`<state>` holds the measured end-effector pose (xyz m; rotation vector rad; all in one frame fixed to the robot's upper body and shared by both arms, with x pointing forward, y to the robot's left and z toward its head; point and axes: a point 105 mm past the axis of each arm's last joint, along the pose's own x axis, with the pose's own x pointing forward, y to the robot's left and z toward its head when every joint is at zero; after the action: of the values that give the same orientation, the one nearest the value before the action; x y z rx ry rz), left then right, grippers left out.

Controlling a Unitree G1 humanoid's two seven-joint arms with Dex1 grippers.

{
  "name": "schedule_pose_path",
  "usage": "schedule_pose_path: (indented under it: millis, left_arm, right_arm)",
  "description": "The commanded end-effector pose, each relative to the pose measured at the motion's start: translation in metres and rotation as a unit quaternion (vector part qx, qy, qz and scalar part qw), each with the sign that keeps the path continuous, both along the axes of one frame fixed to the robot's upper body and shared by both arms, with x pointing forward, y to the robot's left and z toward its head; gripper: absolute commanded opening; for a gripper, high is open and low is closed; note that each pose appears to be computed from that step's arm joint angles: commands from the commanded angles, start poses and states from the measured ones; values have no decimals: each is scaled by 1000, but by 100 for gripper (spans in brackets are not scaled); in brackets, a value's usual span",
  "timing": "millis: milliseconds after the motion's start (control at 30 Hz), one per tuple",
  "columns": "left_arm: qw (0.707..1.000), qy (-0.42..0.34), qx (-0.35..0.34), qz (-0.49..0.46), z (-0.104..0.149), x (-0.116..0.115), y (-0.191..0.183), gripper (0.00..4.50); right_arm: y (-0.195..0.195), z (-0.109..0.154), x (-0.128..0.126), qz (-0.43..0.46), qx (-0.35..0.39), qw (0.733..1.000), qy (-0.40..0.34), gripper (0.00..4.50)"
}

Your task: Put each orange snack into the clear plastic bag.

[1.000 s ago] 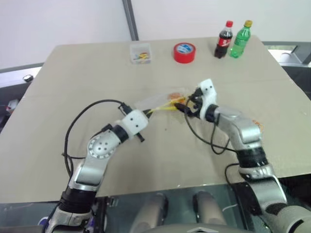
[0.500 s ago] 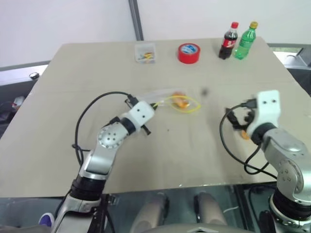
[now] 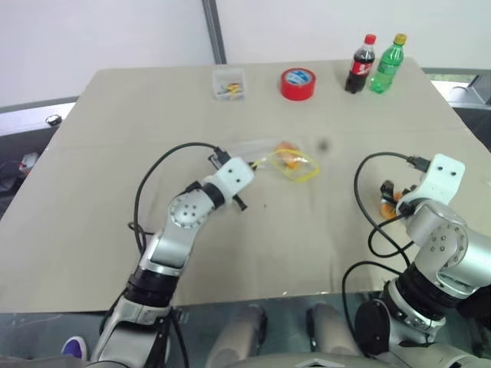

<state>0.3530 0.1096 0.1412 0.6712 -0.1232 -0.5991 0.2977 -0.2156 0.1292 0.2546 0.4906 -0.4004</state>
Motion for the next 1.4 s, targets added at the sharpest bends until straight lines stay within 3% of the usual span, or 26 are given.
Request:
schedule_pose_path:
  millis: [33,133,233,300,367,433,567,733,1067,1167,1400]
  left_arm:
    - [1000,-20,-7,7,10,-5,0,0]
    - [1000,-20,-8,11,10,-7,0,0]
    - [1000,-21,-10,15,10,-9,1,0]
    - [999,-21,-16,18,11,-10,3,0]
    - [999,-21,-17,19,11,-12,5,0]
    - [999,-23,-14,18,12,-14,7,0]
    - [999,-30,-7,7,17,-20,10,0]
    - [999,-47,0,-19,22,-29,11,0]
    - [993,-61,46,-90,18,-61,16,0]
    - [990,-64,67,-104,13,-68,19,0]
    - [986,-67,89,-126,3,-75,18,0]
  right_arm:
    - [4,-6,-2,6,-11,1000,18,431]
    - [6,-14,-1,18,-14,999,34,431]
    - [7,-17,2,38,-20,999,32,354]
    - [19,-10,6,111,-43,993,1,264]
    - [29,-3,7,180,-82,980,-25,217]
    - [47,7,7,264,-106,957,-59,217]
    - [108,18,-4,487,-82,862,-114,217]
    - [156,13,0,600,-64,787,-128,217]
    - [192,15,40,642,-60,749,-153,217]
    - [199,14,40,677,-54,720,-143,217]
    - [214,10,50,689,66,712,-123,217]
